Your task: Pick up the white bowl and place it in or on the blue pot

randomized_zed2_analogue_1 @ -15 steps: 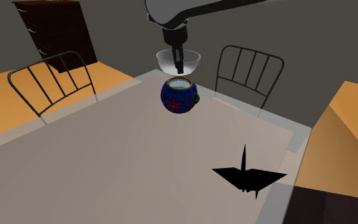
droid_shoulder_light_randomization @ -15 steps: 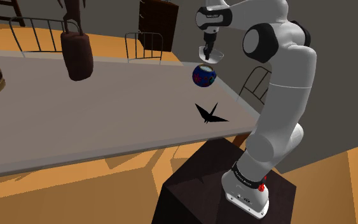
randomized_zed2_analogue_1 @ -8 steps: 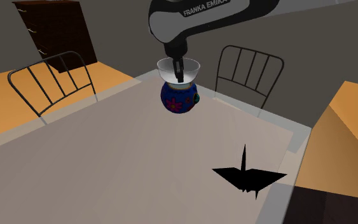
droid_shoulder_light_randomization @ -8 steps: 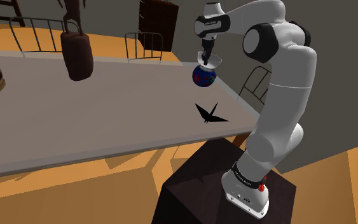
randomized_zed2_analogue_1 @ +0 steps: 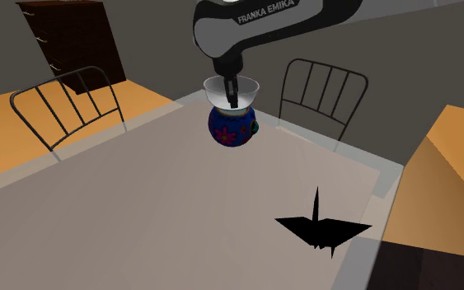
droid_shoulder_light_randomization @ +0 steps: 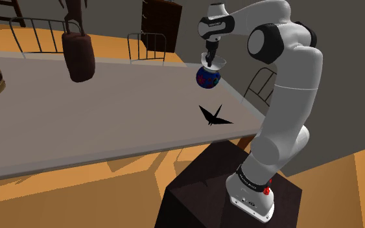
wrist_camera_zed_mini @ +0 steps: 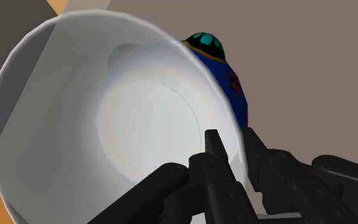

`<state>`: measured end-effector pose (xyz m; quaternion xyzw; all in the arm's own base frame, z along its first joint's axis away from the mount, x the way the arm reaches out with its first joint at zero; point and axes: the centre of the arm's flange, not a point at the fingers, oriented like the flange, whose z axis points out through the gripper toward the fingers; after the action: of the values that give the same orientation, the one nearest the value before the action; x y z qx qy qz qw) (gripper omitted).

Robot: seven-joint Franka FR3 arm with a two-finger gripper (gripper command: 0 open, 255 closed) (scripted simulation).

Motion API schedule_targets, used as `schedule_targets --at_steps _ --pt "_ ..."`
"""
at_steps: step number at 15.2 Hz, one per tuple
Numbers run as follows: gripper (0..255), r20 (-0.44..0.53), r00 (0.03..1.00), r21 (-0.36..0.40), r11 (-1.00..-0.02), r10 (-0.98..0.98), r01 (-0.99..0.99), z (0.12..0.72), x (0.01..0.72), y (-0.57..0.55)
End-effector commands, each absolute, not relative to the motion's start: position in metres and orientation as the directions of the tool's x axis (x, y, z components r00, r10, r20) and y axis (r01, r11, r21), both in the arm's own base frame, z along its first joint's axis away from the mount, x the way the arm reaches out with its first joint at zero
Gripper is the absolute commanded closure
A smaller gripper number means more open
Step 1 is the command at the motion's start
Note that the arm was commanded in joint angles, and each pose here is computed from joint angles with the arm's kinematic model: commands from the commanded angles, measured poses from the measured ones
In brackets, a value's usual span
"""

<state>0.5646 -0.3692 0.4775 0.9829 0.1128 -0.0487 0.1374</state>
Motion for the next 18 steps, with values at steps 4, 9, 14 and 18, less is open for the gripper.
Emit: schedule_targets --at_steps 4,9,14,18 --pt "0 -0.126 0.970 0.260 -0.937 0.208 0.235 0.478 0.565 -0.369" --pt "0 -0.126 0.970 0.260 -0.937 0.208 0.235 0.516 0.567 -0.358" --pt "0 -0.126 0.970 0.260 -0.937 0.208 0.235 0.526 0.568 -0.355" --pt "0 -0.126 0.970 0.260 -0.937 0.208 0.235 0.526 0.568 -0.355"
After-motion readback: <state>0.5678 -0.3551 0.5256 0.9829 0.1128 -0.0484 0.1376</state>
